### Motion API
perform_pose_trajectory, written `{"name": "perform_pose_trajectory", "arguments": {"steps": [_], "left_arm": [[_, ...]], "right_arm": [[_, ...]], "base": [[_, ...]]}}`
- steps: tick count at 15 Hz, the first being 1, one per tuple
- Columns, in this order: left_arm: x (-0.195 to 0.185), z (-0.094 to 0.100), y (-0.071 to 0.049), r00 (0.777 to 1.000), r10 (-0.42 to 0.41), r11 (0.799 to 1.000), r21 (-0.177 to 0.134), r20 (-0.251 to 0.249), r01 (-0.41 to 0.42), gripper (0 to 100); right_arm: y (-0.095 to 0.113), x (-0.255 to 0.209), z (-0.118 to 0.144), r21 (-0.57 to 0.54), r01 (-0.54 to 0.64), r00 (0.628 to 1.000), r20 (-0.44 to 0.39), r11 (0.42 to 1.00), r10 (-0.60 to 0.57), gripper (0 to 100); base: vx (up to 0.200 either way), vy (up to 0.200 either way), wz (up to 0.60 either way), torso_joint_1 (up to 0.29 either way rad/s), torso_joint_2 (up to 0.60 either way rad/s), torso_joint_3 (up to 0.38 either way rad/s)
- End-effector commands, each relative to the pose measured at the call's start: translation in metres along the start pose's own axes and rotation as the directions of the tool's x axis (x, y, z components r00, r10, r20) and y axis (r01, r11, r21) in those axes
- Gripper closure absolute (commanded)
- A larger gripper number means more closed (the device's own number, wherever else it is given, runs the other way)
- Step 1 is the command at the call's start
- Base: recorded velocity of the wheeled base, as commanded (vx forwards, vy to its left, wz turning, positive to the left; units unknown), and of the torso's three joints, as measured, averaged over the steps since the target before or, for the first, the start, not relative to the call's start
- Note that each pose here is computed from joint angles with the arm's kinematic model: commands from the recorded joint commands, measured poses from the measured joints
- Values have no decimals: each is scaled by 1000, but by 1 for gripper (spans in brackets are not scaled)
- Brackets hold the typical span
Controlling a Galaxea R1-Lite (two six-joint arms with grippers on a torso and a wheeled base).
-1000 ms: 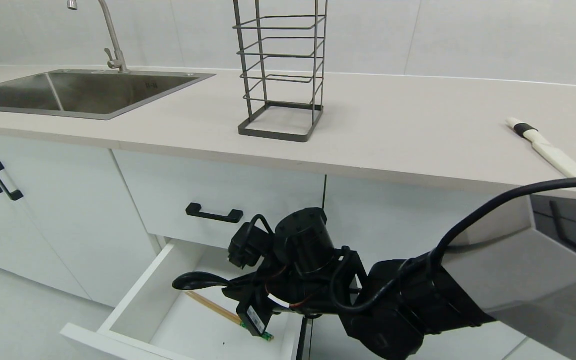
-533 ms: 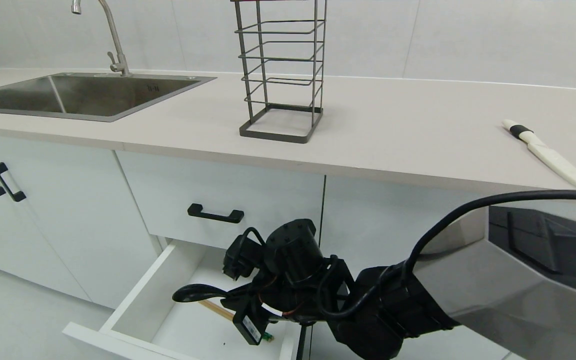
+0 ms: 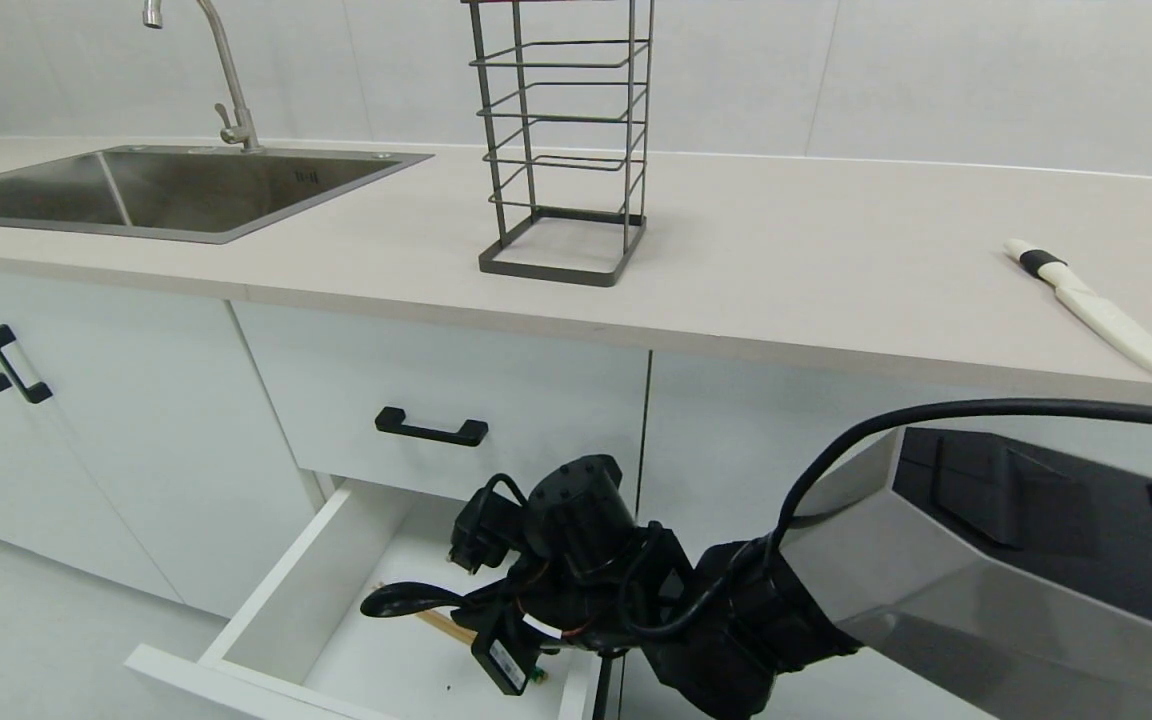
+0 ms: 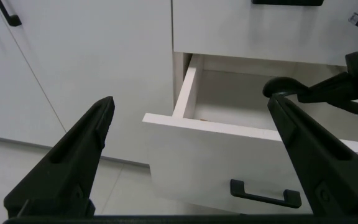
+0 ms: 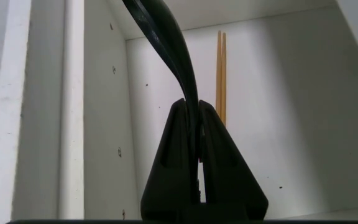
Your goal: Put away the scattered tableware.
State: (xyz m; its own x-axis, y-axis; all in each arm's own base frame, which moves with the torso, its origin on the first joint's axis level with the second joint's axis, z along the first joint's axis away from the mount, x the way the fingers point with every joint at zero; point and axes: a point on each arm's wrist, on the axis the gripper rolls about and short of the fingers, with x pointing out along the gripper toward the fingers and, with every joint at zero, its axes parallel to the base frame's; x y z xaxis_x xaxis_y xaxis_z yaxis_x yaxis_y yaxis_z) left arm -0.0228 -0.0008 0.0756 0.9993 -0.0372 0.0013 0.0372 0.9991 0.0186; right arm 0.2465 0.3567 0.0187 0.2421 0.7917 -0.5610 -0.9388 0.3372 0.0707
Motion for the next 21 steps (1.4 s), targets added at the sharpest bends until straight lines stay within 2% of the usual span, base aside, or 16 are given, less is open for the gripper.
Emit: {"name": "perform_pose_trajectory", "arguments": {"steps": [1,5,8,12,13,21], "left_arm": [[0,0,0,1000,0,1000,0,0,0,0],[0,0,0,1000,0,1000,0,0,0,0],[0,0,0,1000,0,1000,0,0,0,0],[0,0,0,1000,0,1000,0,0,0,0],[0,0,0,1000,-1,1000,0,0,1,0],[0,0,0,1000,0,1000,0,0,0,0]], "right_arm": [[-1,7,-7,-3,-3,1000,-19,1000,3,100],[-4,16,-1,-17,6,999,-36,1000,-6,100],[-10,22,2,-60,92,991,-93,994,-98,100],[-11,40,12,-87,117,984,-121,989,-127,100],[-10,41,9,-86,120,978,-160,989,-132,100],[-17,65,-13,-100,111,969,-209,989,-130,100]], "base": [[0,0,0,0,0,0],[0,0,0,0,0,0],[0,0,0,0,0,0],[0,0,0,0,0,0],[0,0,0,0,0,0],[0,0,0,0,0,0]]}}
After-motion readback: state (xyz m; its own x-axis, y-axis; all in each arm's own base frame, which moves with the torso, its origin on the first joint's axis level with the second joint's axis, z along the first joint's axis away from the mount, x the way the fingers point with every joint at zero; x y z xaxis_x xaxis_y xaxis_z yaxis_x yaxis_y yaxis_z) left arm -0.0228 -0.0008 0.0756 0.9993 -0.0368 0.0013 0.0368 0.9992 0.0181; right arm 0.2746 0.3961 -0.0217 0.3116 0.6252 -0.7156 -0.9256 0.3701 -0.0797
